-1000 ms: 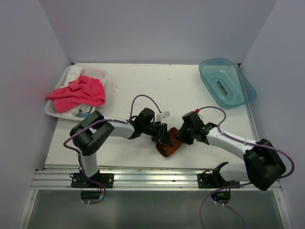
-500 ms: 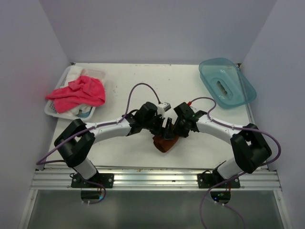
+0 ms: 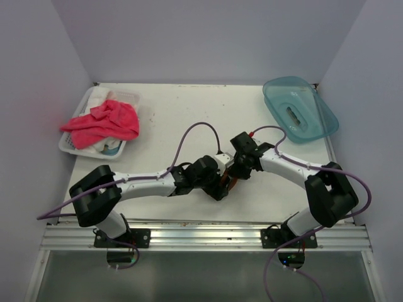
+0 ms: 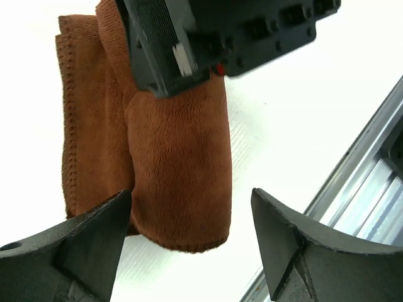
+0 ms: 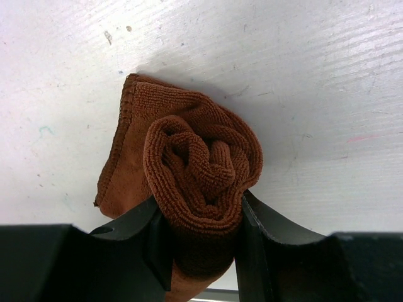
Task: Roll the towels
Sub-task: Roll the towel
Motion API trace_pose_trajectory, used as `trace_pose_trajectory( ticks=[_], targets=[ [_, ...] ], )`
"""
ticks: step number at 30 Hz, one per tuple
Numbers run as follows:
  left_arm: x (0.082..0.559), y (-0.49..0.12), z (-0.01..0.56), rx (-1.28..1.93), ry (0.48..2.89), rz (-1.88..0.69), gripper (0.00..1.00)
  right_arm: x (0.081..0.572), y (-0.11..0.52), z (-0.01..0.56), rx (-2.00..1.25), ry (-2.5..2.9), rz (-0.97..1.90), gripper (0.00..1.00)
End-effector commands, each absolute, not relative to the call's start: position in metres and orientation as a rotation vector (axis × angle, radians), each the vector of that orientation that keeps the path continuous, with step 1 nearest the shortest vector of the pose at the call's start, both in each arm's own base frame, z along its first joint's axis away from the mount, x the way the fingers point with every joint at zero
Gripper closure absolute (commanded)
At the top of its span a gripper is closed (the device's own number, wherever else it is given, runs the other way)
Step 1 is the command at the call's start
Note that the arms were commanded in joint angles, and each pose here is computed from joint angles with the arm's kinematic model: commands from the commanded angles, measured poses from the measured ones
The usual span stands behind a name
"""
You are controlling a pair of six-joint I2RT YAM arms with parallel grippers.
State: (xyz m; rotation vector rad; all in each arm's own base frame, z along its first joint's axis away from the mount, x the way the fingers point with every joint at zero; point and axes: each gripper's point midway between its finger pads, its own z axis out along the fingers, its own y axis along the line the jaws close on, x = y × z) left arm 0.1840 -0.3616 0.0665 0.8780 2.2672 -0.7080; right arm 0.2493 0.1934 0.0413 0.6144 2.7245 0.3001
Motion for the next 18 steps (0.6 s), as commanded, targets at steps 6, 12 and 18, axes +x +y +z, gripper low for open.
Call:
trace_pose_trajectory(
  ticks=[6,12,18],
  targets=[
    [0.206,-0.369,0.097,0.799,2.065,-0.654,0.24,0.264,0.184,0.049,0.679,2.723,0.305,0.84],
    [0.207,-0.379,0.094,0.826,2.041,-0.632,0.27,0.274,0.181,0.054,0.686,2.721,0.302,0.84],
    [0.207,-0.388,0.096,0.836,2.016,-0.629,0.27,0.278,0.183,0.055,0.697,2.73,0.315,0.84]
  ],
)
